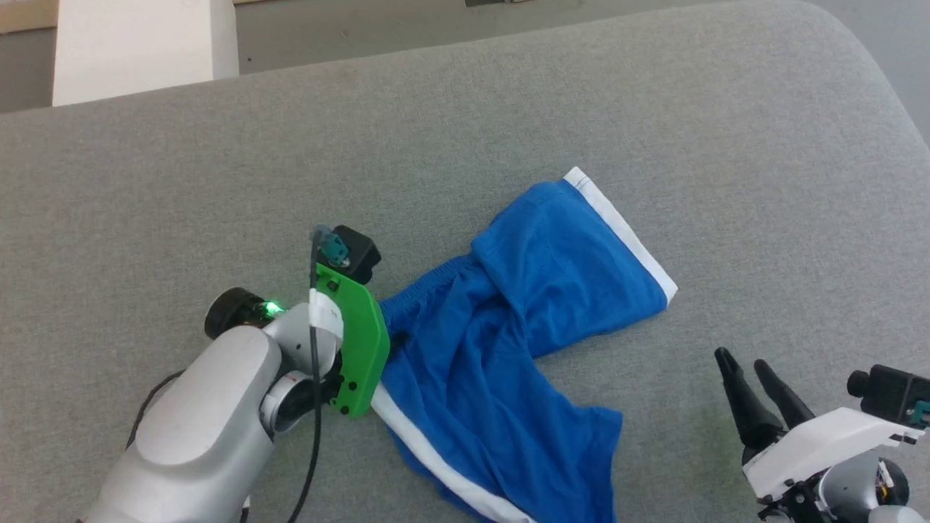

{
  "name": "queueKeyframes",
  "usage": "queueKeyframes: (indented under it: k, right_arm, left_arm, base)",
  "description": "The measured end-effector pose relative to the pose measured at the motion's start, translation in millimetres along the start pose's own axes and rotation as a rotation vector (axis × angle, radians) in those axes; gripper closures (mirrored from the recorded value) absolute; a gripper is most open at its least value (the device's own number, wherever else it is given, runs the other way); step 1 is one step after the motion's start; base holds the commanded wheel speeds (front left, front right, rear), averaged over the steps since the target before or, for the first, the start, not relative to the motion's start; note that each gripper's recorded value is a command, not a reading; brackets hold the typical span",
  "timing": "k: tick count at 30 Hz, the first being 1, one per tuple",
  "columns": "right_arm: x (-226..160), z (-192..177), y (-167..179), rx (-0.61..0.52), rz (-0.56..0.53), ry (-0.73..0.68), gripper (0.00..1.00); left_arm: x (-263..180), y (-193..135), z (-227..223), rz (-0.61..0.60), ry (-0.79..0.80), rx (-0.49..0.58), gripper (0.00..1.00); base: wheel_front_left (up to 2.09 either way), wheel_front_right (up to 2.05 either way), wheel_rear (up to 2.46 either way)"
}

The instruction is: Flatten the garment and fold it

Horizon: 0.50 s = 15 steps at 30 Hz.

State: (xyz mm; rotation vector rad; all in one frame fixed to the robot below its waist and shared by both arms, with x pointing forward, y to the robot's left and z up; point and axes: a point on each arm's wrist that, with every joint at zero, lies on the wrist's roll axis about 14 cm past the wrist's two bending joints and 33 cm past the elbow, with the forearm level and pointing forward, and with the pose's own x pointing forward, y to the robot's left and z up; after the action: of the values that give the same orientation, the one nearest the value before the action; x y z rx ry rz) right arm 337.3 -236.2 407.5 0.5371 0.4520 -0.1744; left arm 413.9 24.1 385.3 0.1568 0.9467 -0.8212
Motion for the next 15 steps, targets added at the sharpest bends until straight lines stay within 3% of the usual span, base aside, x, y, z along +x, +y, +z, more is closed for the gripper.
queueKeyframes:
  k: [3,7,11,15]
  right_arm:
    - [2.3,-5.8,1.0,0.003,0.002,0.016,0.0]
    - [5.8,-9.2,4.7,-0.009,0.013,0.03,0.0]
    - [9.9,-11.0,14.0,-0.022,0.041,0.047,0.0]
    - [14.9,-13.4,25.9,-0.042,0.075,0.068,0.0]
  left_arm:
    - [-1.5,4.0,9.6,-0.004,-0.068,-0.035,1.0]
    - [-19.5,23.4,47.7,0.043,-0.304,-0.169,1.0]
    - [-62.1,74.2,76.5,0.183,-0.553,-0.353,1.0]
    - [-113.5,137.5,62.2,0.377,-0.698,-0.538,1.0]
  base:
    - [0.0,0.0,0.0]
    - [0.0,0.0,0.0]
    - [0.0,0.0,0.0]
    - [0.0,0.0,0.0]
